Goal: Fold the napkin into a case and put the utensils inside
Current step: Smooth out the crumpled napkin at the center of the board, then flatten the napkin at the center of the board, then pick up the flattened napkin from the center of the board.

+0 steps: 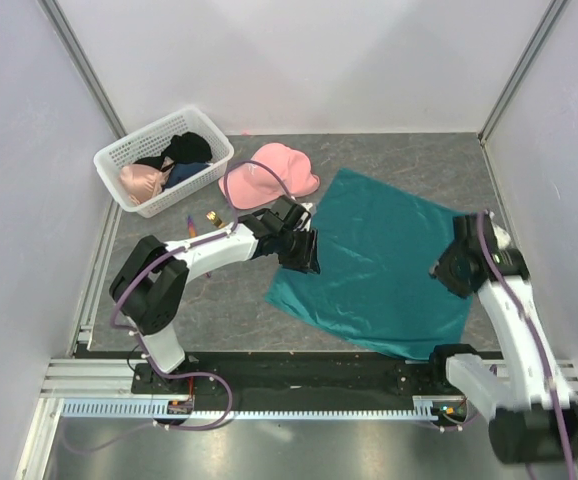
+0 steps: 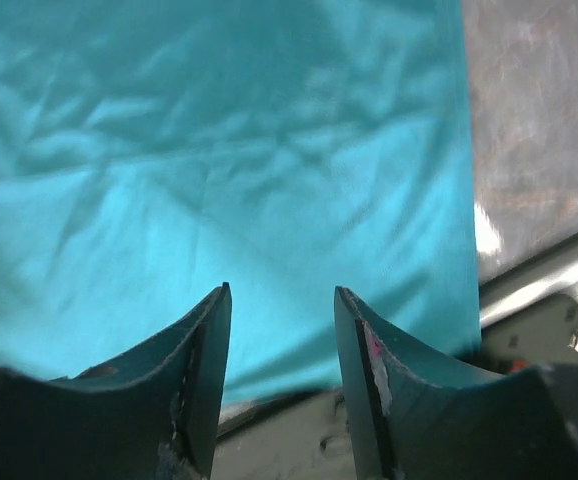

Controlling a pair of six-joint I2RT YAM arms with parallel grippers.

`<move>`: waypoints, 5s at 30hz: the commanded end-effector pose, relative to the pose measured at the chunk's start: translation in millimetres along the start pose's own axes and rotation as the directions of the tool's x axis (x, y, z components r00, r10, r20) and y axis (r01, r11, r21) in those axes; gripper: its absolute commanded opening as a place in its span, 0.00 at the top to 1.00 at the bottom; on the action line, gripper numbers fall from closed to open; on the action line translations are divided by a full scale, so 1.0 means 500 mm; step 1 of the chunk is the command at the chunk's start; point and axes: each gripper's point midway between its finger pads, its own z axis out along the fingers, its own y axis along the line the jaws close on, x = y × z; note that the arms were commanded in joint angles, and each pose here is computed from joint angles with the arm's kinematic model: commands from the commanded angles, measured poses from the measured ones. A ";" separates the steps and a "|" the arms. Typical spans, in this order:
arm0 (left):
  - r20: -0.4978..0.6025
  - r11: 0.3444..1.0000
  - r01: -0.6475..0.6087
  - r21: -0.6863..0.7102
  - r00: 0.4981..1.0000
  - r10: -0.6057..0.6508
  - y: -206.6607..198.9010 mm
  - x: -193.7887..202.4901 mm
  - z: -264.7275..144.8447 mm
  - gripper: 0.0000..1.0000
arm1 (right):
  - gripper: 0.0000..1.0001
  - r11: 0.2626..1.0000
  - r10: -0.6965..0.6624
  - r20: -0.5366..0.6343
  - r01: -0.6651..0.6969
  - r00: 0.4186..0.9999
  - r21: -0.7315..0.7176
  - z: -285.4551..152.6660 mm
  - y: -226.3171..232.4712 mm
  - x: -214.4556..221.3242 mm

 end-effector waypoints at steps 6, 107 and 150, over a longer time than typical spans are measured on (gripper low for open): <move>-0.028 0.994 0.012 -0.105 0.999 -0.015 0.037 -0.026 0.079 0.54 | 0.47 0.987 -0.153 -0.015 0.154 0.988 0.040 0.252 0.161 -0.141; 0.070 0.918 0.246 -0.311 0.969 -0.236 0.171 -0.064 -0.005 0.47 | 1.00 0.929 0.317 -0.188 -0.264 0.930 0.258 0.265 -0.150 0.024; 0.091 0.981 0.132 -0.141 0.989 -0.120 0.032 -0.052 -0.117 0.98 | 1.00 0.918 0.268 0.099 -0.285 0.958 0.276 0.042 -0.171 -0.100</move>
